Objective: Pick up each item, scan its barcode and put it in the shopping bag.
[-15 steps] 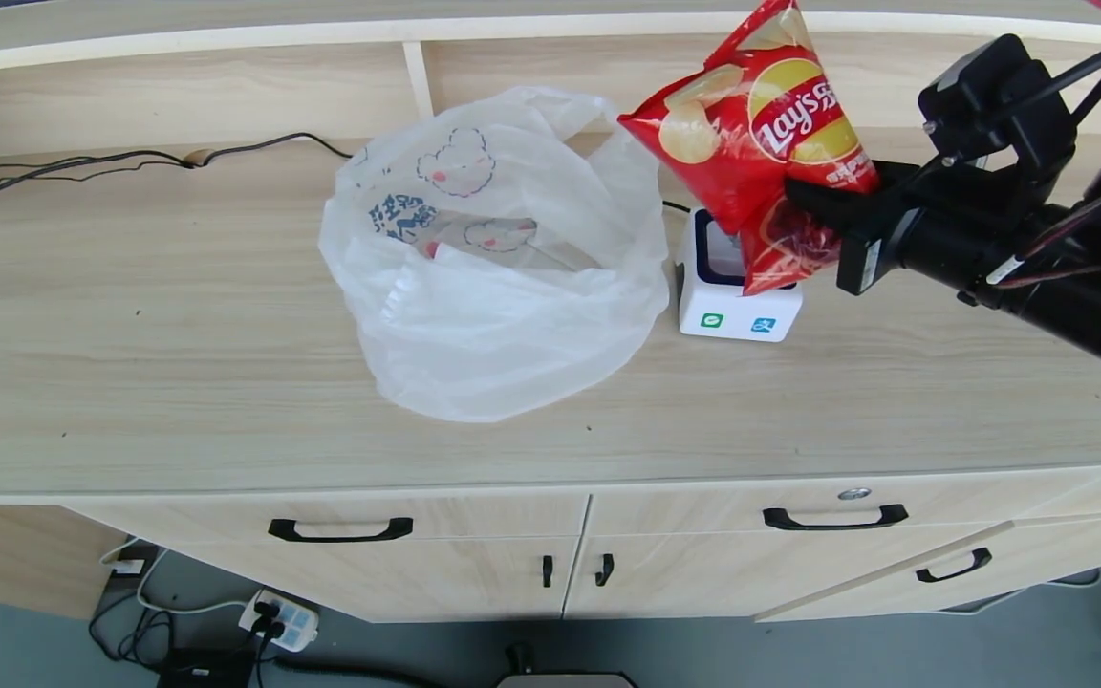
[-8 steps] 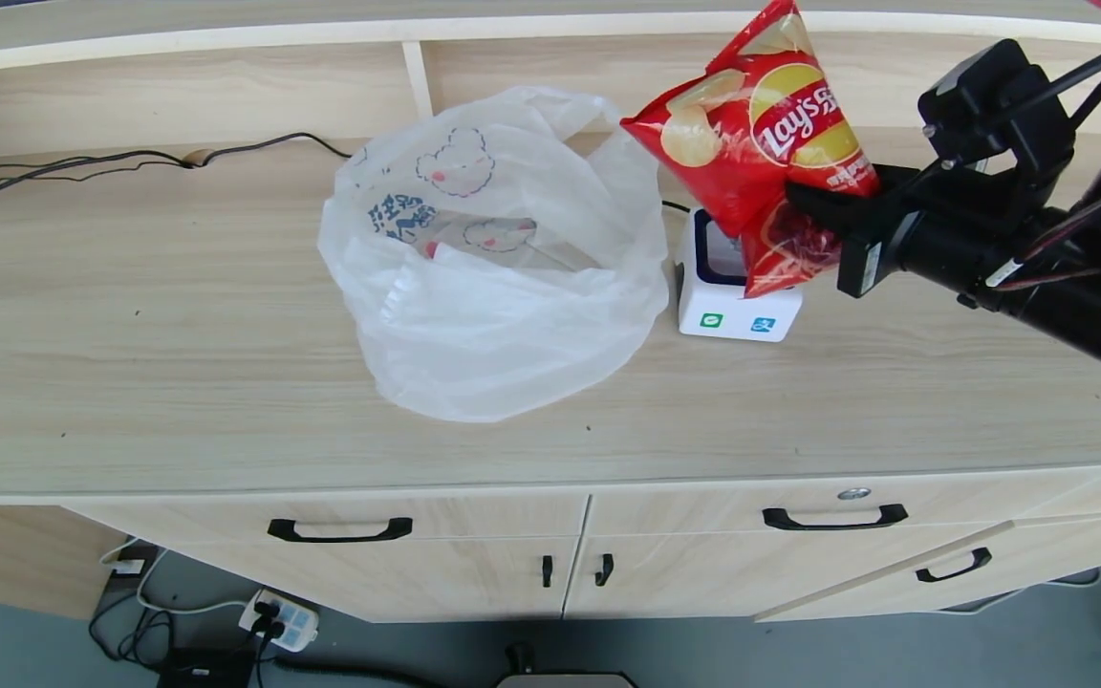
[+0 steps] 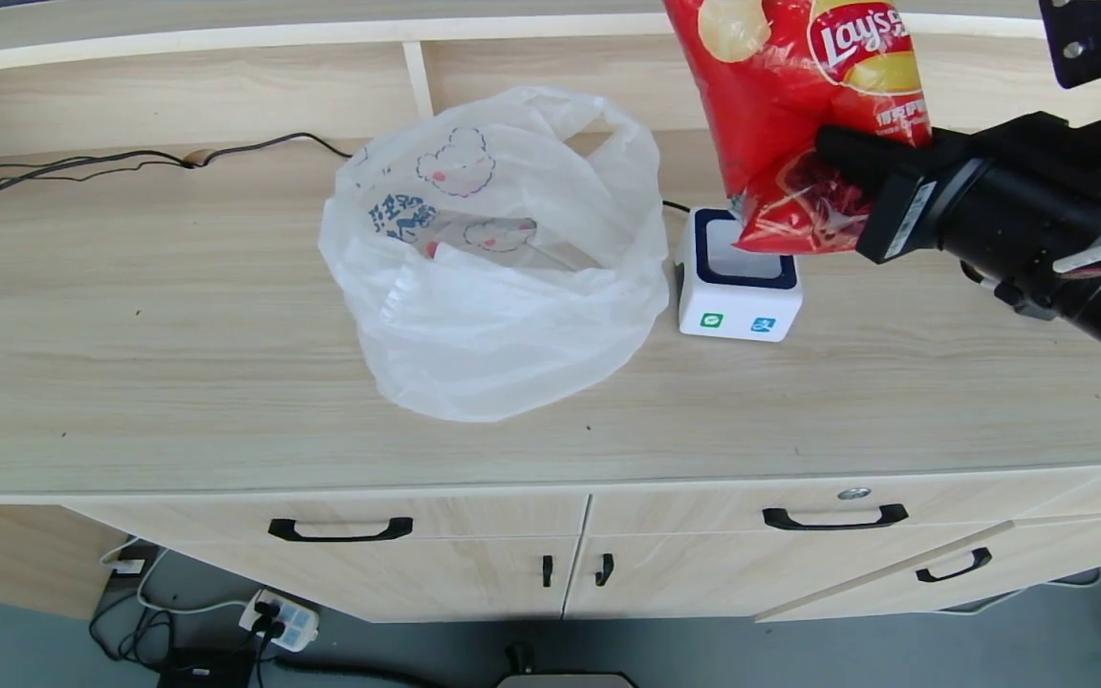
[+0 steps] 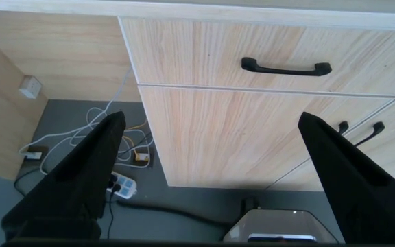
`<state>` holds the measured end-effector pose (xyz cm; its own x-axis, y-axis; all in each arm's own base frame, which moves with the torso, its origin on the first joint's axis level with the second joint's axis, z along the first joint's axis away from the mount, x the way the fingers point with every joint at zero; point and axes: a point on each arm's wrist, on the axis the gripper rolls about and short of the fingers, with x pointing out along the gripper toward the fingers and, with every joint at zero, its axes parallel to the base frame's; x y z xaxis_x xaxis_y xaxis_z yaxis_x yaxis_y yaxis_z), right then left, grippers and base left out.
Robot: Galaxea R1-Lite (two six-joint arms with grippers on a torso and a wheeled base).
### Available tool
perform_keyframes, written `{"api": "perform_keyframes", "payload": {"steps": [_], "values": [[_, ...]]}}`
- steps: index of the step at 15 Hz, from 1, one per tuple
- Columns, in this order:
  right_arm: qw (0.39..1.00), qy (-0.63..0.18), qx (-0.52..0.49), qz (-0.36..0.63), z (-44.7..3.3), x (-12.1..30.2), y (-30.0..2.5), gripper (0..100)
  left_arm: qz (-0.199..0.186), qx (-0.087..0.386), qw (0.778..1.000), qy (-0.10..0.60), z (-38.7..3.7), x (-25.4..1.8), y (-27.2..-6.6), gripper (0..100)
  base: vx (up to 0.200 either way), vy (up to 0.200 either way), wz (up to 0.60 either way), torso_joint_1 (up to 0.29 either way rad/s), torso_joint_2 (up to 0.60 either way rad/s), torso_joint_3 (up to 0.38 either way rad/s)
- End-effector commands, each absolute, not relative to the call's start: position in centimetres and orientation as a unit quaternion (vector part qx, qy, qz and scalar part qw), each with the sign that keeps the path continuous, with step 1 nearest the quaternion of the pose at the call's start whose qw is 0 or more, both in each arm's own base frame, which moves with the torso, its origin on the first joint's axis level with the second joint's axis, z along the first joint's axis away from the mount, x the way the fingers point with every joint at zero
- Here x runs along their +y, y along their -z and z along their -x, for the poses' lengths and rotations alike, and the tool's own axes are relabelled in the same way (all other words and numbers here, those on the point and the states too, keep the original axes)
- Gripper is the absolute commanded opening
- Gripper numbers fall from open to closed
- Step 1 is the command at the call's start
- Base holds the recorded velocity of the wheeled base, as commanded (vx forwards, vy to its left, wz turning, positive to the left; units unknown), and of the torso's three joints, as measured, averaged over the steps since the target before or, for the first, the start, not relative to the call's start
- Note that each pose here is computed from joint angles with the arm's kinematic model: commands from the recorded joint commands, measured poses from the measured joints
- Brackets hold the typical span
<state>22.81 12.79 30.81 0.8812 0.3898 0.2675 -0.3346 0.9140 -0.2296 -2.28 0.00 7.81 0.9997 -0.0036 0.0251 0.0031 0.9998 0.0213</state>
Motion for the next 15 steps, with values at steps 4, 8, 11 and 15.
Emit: {"api": "perform_keyframes", "payload": {"steps": [4,8,11,15], "values": [[0.962,-0.195,-0.172,0.08,-22.1,12.7,-31.7,0,-0.01,-0.013,1.0,0.001,2.3,0.0,-7.8,100,0.0,0.0,0.6,0.002,0.0,0.002],[0.968,-0.176,-0.16,0.078,-23.4,12.0,-31.3,0,-0.011,-0.013,1.0,0.001,2.3,0.0,-7.8,100,0.0,0.0,0.45,-0.002,0.0,0.004],[0.974,-0.176,-0.135,0.052,-24.2,11.8,-30.2,0,-0.01,-0.013,1.0,0.001,2.3,0.0,-7.8,100,0.0,0.0,0.0,0.0,0.0,0.0],[0.983,-0.147,-0.1,0.042,-25.6,9.7,-28.5,0,-0.01,-0.013,1.0,0.001,2.3,0.0,-7.8,100,0.0,0.0,0.0,0.0,0.0,0.0]]}}
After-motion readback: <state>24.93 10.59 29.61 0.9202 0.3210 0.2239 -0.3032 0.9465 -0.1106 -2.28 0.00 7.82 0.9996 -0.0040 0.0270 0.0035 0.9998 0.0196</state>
